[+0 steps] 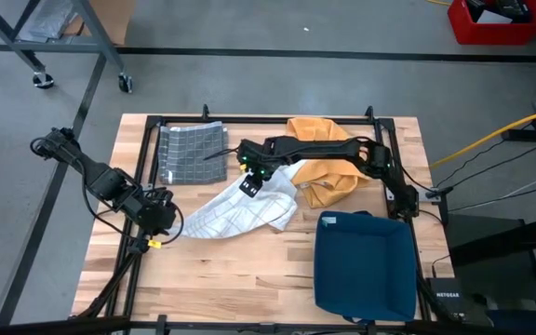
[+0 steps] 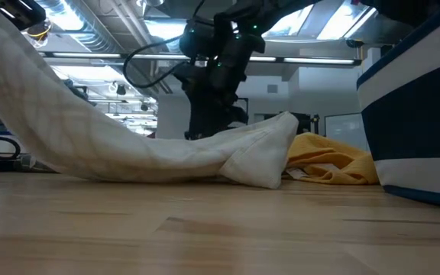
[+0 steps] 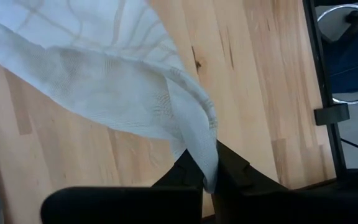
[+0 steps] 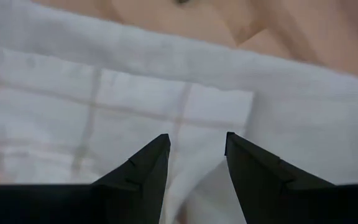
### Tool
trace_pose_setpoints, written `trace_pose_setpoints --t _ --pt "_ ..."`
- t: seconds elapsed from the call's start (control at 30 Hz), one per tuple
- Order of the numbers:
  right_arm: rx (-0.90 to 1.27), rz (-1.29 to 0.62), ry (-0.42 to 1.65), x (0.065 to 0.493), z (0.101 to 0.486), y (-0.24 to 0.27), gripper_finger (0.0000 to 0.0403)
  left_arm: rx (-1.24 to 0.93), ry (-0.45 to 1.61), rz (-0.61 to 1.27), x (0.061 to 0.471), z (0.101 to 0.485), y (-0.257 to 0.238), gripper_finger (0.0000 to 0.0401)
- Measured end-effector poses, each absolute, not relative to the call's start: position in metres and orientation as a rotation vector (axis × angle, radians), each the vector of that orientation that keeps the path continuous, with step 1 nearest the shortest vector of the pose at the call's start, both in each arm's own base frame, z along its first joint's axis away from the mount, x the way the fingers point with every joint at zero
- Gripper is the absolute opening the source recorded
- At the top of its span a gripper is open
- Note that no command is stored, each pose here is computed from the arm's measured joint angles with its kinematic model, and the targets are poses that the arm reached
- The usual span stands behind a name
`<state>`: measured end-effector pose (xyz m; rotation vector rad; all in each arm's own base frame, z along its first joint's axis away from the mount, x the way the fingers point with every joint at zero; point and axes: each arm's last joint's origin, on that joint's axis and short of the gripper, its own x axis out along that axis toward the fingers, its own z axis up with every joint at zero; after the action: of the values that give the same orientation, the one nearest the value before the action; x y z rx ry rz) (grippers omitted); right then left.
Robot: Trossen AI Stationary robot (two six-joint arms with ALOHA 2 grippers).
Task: Fold towel
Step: Fold the white towel
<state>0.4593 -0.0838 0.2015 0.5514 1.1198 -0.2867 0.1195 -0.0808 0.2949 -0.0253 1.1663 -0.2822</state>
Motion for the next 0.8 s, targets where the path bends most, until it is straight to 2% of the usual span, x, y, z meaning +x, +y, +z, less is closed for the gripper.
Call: trace_pose_setpoints --t 0.4,0.8 --pt "0.550 -0.330 1.126 0.459 0.196 -0.093 0.0166 -0.026 1.166 -0.281 0.119 0.295 -0.081 0.0001" --pt "0.589 -0.338 1.183 0.463 0.172 -0.092 0.0166 -0.025 1.165 -0.280 0.120 0.295 -0.081 0.0001"
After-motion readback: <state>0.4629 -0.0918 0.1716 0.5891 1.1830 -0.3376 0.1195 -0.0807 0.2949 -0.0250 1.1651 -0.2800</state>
